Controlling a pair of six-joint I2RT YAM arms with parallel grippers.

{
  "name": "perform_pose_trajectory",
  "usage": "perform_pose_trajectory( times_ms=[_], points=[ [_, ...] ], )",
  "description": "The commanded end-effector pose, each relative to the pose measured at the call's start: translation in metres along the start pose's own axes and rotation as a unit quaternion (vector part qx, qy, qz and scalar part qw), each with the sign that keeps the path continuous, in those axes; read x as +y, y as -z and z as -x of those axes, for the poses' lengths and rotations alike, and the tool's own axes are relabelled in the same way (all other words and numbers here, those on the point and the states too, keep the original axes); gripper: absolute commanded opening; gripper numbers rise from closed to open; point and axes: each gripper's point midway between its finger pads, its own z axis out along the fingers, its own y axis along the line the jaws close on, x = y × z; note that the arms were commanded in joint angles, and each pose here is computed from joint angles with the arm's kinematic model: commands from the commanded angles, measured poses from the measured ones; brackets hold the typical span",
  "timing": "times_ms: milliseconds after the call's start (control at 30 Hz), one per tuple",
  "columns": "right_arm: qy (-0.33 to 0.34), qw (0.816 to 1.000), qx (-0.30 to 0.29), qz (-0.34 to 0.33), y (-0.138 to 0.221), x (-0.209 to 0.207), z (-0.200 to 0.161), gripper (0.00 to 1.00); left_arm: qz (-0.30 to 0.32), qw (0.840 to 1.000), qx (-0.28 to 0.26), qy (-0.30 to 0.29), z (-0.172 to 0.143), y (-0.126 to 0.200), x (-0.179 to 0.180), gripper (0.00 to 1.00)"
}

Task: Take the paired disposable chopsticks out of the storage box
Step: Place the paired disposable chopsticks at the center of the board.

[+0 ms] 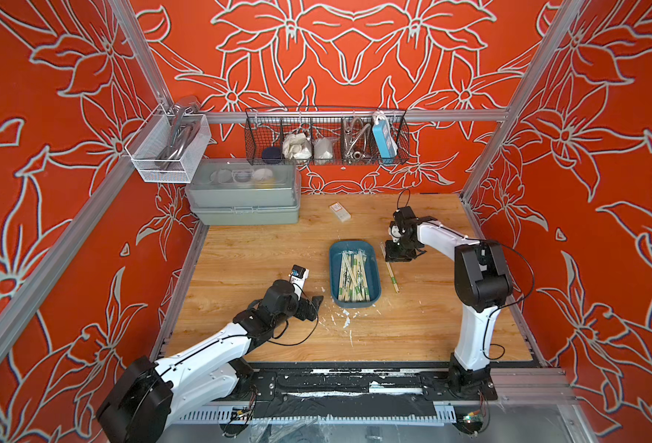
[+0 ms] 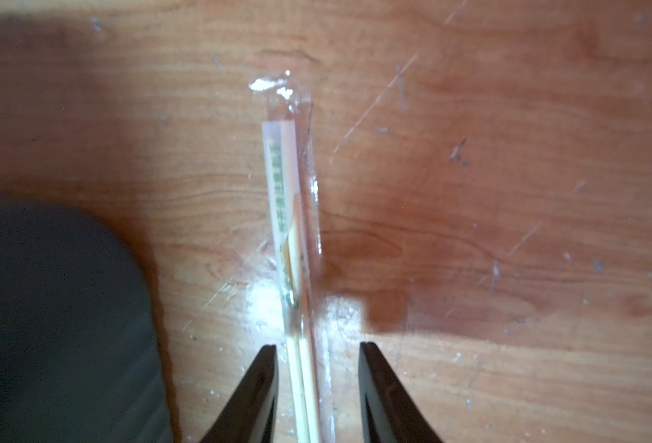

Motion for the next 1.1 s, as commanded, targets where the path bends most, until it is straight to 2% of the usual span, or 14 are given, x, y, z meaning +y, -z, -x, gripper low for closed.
perform_pose_trajectory(
  times_ms=[0, 267, 467, 667, 1067],
  points=[
    [0.006, 1.0, -0.007, -0.008, 0.001, 0.001, -0.003, 0.39, -0.012, 1.0, -0.018, -0.004, 0.016, 0.001, -0.007, 0.98],
    [0.015, 0.999, 0.014, -0.039, -0.016, 0.004, -0.019, 0.36, -0.012, 1.0, -0.016, -0.005, 0.016, 0.001, -0.007, 0.98],
    [-0.02, 0.998, 0.014, -0.065, -0.021, -0.005, -0.028, 0.27, -0.01, 1.0, -0.015, -0.003, 0.016, 0.001, -0.007, 0.98],
    [-0.058, 0.996, -0.014, -0.063, -0.019, -0.005, -0.034, 0.2, -0.007, 1.0, -0.013, -0.003, 0.015, 0.002, -0.005, 0.98],
    [-0.053, 0.997, -0.007, -0.062, -0.017, 0.005, -0.052, 0.18, -0.007, 1.0, -0.015, -0.002, 0.016, 0.003, -0.005, 0.98]
  ],
)
